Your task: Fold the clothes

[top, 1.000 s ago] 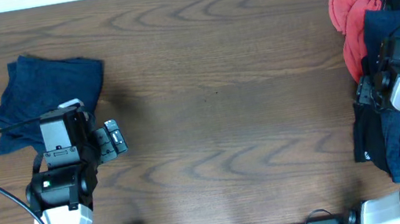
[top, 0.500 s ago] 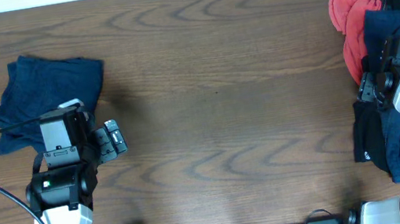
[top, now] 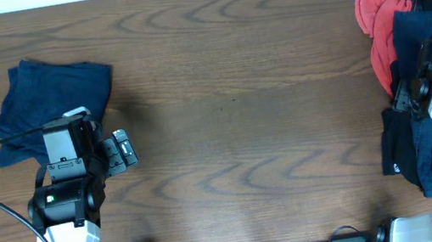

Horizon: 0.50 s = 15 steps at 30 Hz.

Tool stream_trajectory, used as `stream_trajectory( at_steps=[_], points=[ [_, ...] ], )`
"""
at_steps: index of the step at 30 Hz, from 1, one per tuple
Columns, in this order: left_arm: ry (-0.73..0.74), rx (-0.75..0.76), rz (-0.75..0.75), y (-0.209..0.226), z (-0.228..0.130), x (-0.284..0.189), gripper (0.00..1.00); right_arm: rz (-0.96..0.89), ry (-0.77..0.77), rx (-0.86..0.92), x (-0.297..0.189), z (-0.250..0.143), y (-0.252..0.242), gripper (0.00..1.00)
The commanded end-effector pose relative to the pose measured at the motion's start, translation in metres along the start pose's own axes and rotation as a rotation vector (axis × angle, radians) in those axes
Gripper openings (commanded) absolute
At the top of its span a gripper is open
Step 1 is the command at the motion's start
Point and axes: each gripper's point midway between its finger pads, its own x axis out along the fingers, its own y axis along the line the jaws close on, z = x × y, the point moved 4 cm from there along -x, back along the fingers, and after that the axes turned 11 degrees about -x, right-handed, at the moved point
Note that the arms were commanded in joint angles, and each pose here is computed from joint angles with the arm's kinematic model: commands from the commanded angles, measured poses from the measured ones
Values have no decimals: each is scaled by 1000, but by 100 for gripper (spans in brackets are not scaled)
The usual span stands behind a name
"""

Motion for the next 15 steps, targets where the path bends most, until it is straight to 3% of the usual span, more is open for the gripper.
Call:
stream_trajectory(
  at_steps=[1,5,8,11,15],
  points=[
    [-18,8,0,0,6,-4,98,-20,17,8,5,-2,-4,72],
    [-18,8,0,0,6,-4,98,-20,31,5,8,-5,-3,62],
    [-18,8,0,0,6,-4,98,-21,25,18,8,-4,-3,34],
    [-18,8,0,0,6,-4,98,-21,24,18,8,-4,-3,14],
    [-18,8,0,0,6,-4,98,-22,5,24,3,4,-6,4]
  ],
)
